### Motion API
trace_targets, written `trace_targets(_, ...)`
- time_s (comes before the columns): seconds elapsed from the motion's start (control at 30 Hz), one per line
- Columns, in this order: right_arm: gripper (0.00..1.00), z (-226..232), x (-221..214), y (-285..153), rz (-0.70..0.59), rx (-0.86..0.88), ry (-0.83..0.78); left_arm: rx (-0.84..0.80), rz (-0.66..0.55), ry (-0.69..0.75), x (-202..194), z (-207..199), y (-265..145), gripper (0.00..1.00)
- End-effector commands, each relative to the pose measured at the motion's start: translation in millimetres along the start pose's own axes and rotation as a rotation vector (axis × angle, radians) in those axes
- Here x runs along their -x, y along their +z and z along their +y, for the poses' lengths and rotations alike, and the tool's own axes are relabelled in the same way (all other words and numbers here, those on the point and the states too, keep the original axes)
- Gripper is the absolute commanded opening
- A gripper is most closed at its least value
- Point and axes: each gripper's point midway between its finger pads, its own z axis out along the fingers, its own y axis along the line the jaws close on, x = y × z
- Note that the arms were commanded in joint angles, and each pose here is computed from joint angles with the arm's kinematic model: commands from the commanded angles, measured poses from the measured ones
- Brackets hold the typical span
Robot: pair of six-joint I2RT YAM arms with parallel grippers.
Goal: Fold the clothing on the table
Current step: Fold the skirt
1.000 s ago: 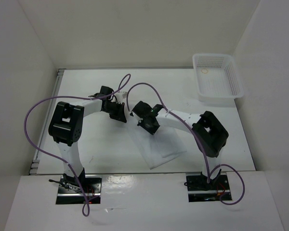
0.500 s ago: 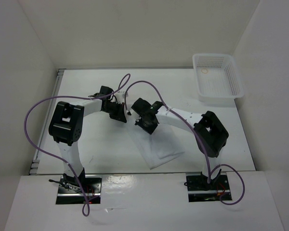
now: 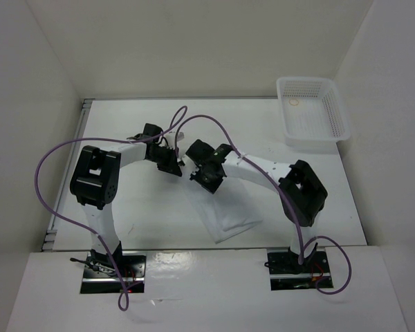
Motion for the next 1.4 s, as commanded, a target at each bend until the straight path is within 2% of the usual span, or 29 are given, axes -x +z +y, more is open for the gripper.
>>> trace_targets(0.0,0.01,12.7,19.0,-10.3,-0.044,0.041,-0.029,0.016,0.066,-0.013,-18.9,9.3,8.0,0.01)
trace_targets(0.4,0.01,33.0,26.2,5.6,-0.017,0.103,-0.047,0.007,0.058,-0.008,-14.8,7.4,7.5,0.01)
trace_targets(0.77,0.01,53.0,25.8,2.0,-0.013,0.162,-0.083,0.007,0.058,-0.008,-14.8,7.4,7.5,0.01)
trace_targets(1.2,0.02,58.9,22.1,16.0,0.014,0.177,-0.09,0.007,0.058,-0.008,-14.8,7.4,7.5,0.01)
trace_targets(1.37,0.02,57.5,33.2,17.7,-0.006,0.164,-0.072,0.007,0.058,-0.008,-14.8,7.4,7.5,0.01)
